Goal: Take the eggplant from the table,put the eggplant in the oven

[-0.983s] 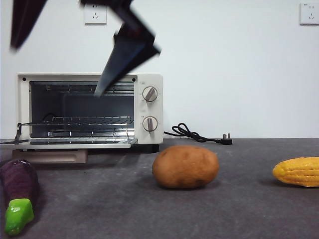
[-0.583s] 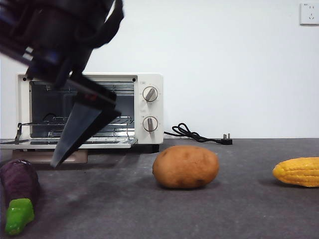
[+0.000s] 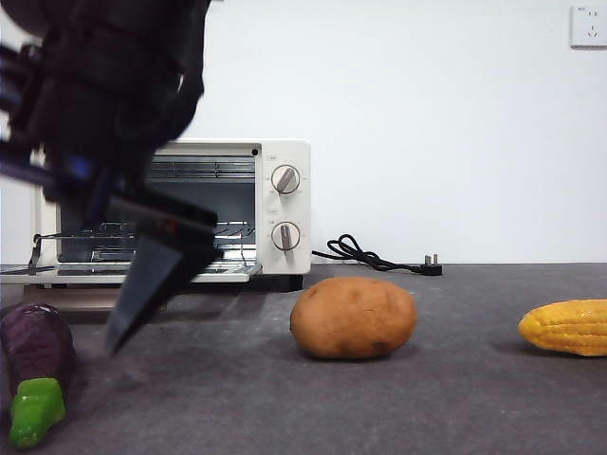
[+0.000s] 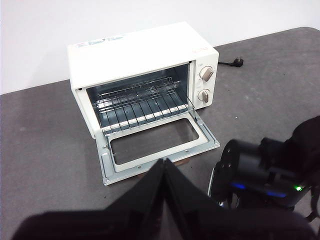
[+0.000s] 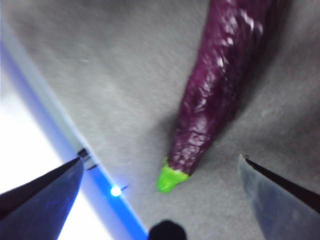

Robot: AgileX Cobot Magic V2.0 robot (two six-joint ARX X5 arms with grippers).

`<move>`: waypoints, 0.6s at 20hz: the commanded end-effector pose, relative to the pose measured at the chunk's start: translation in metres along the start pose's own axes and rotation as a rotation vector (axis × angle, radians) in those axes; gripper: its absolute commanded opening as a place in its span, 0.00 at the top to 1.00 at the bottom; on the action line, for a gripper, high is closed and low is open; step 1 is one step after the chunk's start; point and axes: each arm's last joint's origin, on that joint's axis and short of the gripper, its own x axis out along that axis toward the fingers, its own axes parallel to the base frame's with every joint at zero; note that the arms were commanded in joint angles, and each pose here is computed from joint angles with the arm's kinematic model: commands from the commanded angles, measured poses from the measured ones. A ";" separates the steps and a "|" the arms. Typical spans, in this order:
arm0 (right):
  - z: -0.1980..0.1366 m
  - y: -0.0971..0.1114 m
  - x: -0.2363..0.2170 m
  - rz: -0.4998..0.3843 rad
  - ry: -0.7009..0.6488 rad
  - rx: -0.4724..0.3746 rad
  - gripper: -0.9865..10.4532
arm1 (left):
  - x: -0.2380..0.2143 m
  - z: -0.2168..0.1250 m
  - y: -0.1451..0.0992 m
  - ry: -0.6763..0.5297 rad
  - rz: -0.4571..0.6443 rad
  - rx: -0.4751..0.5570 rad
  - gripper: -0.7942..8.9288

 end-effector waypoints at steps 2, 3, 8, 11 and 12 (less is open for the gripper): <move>-0.001 -0.002 0.015 -0.009 0.027 0.017 0.39 | 0.000 -0.002 0.000 0.001 -0.003 -0.012 0.92; 0.000 -0.003 0.015 -0.038 0.015 0.021 0.41 | 0.000 -0.002 0.000 0.001 -0.003 -0.012 0.92; 0.003 -0.004 0.019 -0.060 -0.024 0.063 0.48 | 0.000 -0.002 0.000 0.004 -0.004 -0.012 0.92; 0.000 -0.007 0.033 -0.070 0.021 0.079 0.48 | 0.000 -0.002 0.000 0.004 -0.004 -0.012 0.92; -0.001 -0.008 0.037 -0.075 0.038 0.092 0.48 | 0.000 -0.002 0.000 0.004 -0.004 -0.011 0.92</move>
